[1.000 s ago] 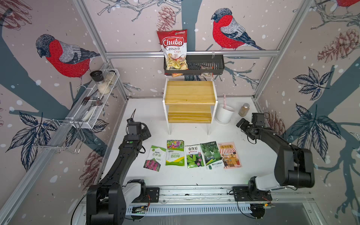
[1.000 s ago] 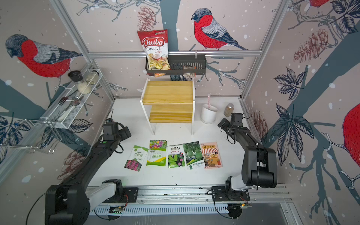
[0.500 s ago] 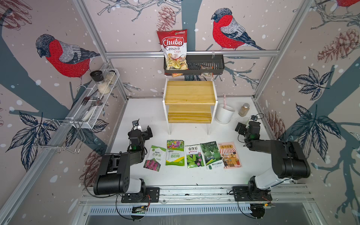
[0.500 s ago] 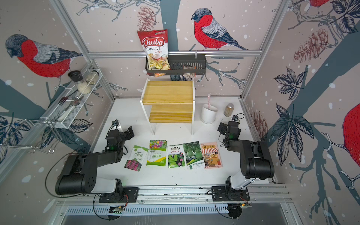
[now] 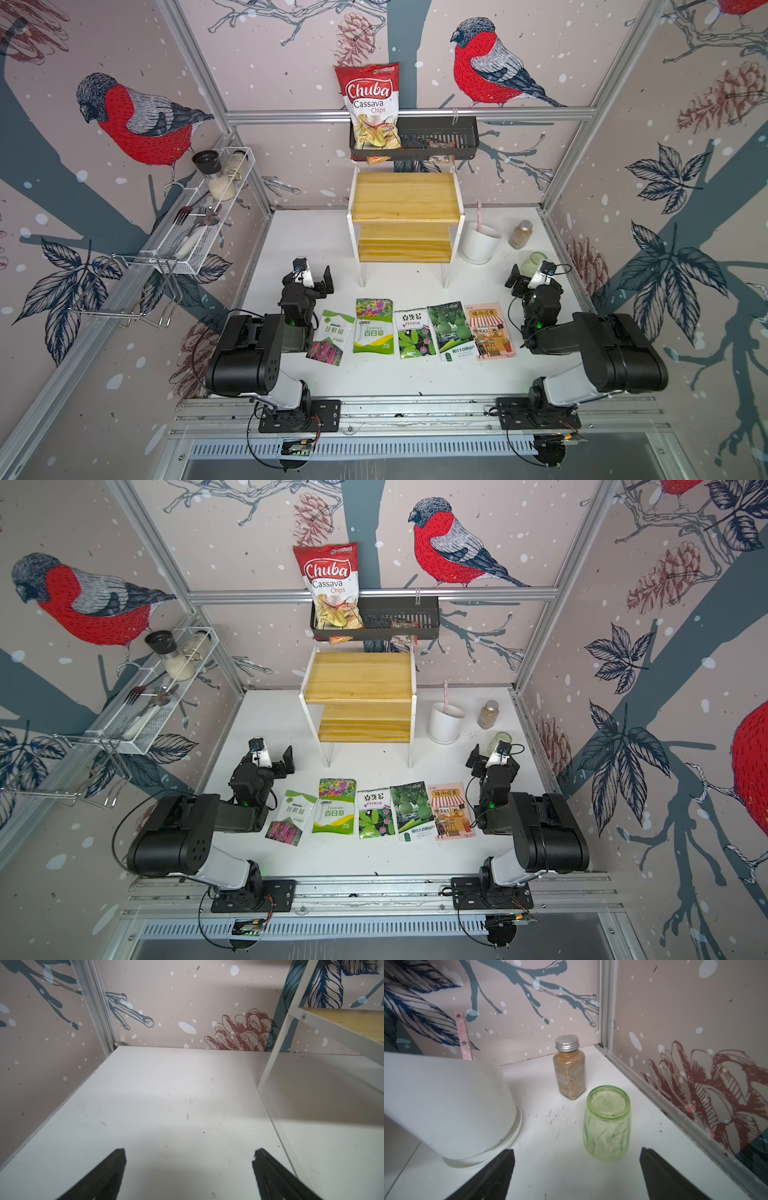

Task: Take the seed bag off the shelf
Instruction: Reset both arms

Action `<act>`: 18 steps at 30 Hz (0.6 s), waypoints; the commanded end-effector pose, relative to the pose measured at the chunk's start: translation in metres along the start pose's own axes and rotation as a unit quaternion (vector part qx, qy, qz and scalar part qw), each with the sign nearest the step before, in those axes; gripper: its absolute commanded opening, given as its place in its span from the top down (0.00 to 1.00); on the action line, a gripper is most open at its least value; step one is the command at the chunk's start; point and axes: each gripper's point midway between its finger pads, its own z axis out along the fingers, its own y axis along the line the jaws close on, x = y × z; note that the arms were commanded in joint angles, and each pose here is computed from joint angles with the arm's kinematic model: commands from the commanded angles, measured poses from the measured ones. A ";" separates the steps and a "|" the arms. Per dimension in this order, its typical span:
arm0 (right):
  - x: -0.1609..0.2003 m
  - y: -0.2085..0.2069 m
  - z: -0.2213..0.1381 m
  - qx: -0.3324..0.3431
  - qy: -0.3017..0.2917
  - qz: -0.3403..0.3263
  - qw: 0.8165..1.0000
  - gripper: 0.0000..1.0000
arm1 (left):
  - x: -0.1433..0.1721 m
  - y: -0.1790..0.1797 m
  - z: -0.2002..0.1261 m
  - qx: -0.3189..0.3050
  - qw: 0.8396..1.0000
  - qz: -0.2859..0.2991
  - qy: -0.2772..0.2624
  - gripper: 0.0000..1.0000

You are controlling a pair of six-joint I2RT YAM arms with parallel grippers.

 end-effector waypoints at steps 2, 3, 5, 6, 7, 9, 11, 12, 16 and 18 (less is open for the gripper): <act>-0.010 0.006 0.002 -0.003 -0.012 0.003 1.000 0.00 | -0.008 0.002 0.000 -0.008 1.000 0.010 -0.013 0.01; -0.011 0.005 0.001 -0.004 -0.017 0.004 1.000 0.00 | -0.008 0.002 0.000 -0.009 1.000 0.009 -0.015 0.01; -0.012 0.006 0.001 -0.004 -0.019 0.003 1.000 0.00 | -0.009 0.002 0.000 -0.009 1.000 0.009 -0.016 0.01; -0.011 0.006 0.001 -0.005 -0.014 0.003 1.000 0.00 | -0.008 0.002 0.000 -0.009 1.000 0.010 -0.013 0.01; -0.011 0.005 0.001 -0.004 -0.015 0.004 1.000 0.00 | -0.008 0.002 0.000 -0.009 1.000 0.009 -0.014 0.01; -0.011 0.005 0.001 -0.004 -0.017 0.003 1.000 0.00 | -0.008 0.002 0.000 -0.009 1.000 0.009 -0.013 0.01; -0.011 0.006 0.003 -0.005 -0.014 0.004 1.000 0.00 | -0.007 0.002 0.000 -0.010 1.000 0.009 -0.012 0.01; -0.011 0.006 0.003 -0.005 -0.014 0.004 1.000 0.00 | -0.008 0.002 0.000 -0.009 1.000 0.010 -0.013 0.01; -0.011 0.006 0.003 -0.008 -0.017 0.004 1.000 0.00 | -0.008 0.002 0.000 -0.009 1.000 0.009 -0.013 0.01; -0.010 0.006 0.003 -0.009 -0.012 0.004 1.000 0.00 | -0.008 0.002 0.000 -0.009 1.000 0.009 -0.013 0.01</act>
